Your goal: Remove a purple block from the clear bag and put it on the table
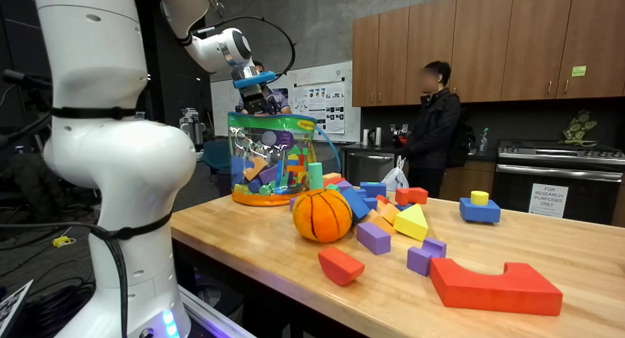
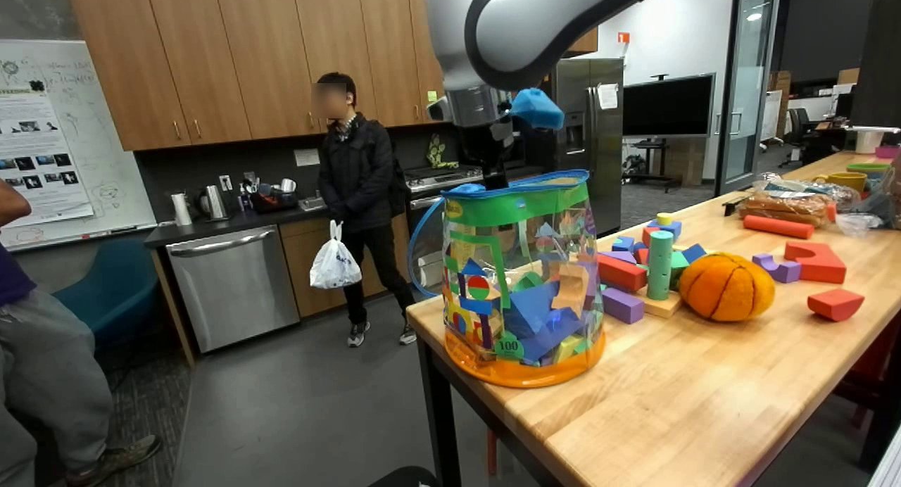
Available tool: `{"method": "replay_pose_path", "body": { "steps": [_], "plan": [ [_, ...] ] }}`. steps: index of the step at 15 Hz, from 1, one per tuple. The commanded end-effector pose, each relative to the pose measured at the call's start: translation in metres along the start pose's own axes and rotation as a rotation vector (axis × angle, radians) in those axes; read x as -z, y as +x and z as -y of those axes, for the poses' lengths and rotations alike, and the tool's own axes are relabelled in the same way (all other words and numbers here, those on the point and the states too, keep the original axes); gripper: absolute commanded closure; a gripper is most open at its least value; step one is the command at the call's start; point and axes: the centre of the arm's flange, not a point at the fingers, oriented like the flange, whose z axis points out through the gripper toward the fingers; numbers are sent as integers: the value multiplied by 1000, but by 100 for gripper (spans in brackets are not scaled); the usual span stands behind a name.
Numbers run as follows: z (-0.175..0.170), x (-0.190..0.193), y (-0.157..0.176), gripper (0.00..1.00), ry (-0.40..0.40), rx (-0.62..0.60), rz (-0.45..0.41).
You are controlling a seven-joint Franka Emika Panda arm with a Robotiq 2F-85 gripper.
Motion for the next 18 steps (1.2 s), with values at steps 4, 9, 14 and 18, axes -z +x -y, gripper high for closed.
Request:
{"method": "replay_pose_path", "body": {
  "steps": [4, 9, 14, 18],
  "plan": [
    [-13, -1, -5, 0, -46, -60, 1],
    [-33, 4, -6, 0, -136, -182, -15],
    [-37, -8, -1, 0, -171, -226, 20],
    [-34, -10, -4, 0, -164, -219, 18]
  ]
}}
